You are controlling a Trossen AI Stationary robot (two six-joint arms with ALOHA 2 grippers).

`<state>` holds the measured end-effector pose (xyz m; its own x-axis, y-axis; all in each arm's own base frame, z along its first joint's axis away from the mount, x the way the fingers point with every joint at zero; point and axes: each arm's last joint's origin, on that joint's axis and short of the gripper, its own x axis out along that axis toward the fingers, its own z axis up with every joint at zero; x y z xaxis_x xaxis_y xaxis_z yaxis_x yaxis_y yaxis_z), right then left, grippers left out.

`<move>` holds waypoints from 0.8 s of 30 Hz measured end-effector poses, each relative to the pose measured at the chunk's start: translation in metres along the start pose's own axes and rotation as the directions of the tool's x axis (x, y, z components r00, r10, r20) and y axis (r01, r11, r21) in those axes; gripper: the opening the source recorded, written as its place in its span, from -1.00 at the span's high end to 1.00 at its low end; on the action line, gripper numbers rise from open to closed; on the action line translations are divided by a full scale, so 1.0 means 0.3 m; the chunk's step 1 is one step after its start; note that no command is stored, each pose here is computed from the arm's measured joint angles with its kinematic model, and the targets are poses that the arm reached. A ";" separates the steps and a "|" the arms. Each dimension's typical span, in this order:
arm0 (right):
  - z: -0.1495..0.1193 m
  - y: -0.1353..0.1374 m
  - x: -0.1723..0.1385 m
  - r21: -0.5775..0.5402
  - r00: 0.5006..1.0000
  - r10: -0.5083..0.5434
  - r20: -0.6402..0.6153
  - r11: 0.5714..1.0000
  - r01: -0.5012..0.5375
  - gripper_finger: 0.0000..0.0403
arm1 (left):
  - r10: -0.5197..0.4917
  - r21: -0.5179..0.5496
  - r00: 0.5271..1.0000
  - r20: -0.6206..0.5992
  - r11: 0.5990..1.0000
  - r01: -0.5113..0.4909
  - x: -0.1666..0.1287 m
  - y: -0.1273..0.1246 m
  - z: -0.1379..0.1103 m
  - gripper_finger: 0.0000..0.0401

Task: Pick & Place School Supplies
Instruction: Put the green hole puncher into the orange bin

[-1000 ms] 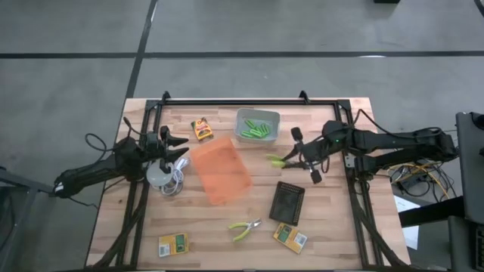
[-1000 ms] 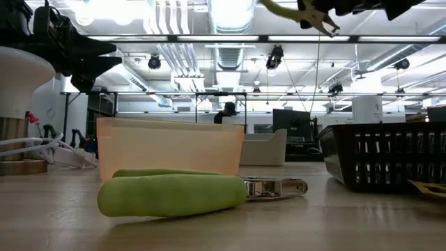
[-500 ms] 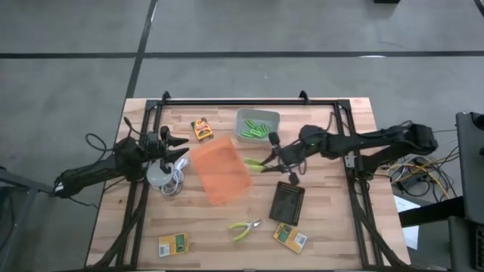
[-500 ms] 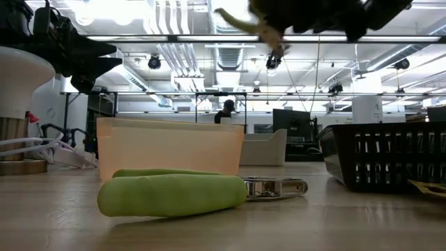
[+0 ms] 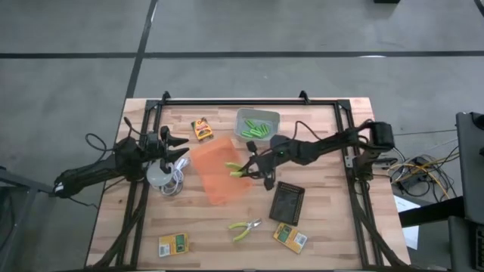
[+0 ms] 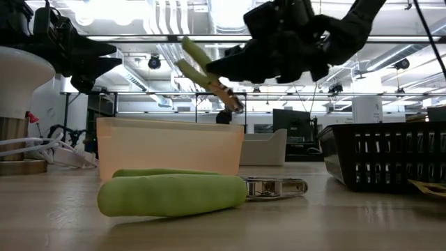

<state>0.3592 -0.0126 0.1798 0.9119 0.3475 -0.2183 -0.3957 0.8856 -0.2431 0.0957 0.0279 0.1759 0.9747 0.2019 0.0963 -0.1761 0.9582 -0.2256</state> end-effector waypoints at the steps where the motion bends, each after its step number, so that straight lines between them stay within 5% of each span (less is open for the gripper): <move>1: -0.004 -0.003 0.012 0.001 1.000 0.003 0.001 1.000 -0.003 0.65 | 0.000 0.000 1.000 0.000 1.000 0.000 0.000 0.000 0.000 0.06; 8: -0.020 -0.014 0.077 -0.091 0.993 0.113 0.023 0.990 -0.110 0.66 | 0.001 0.000 1.000 -0.004 1.000 -0.001 0.000 0.000 -0.001 0.06; 16: -0.077 -0.015 0.135 -0.091 0.960 0.251 -0.122 0.961 -0.262 0.67 | 0.001 -0.001 1.000 -0.009 1.000 -0.001 0.000 0.000 -0.002 0.06; 24: -0.089 -0.037 0.168 -0.077 0.961 0.164 -0.224 0.980 -0.185 0.71 | 0.003 -0.002 1.000 -0.017 1.000 -0.003 0.000 0.001 -0.005 0.06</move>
<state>0.4066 -0.0131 0.1463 0.7872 0.4098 -0.4609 -0.5644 0.7800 -0.2704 0.0959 0.0279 0.1743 0.9762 0.2017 0.0792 -0.1793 0.9571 -0.2278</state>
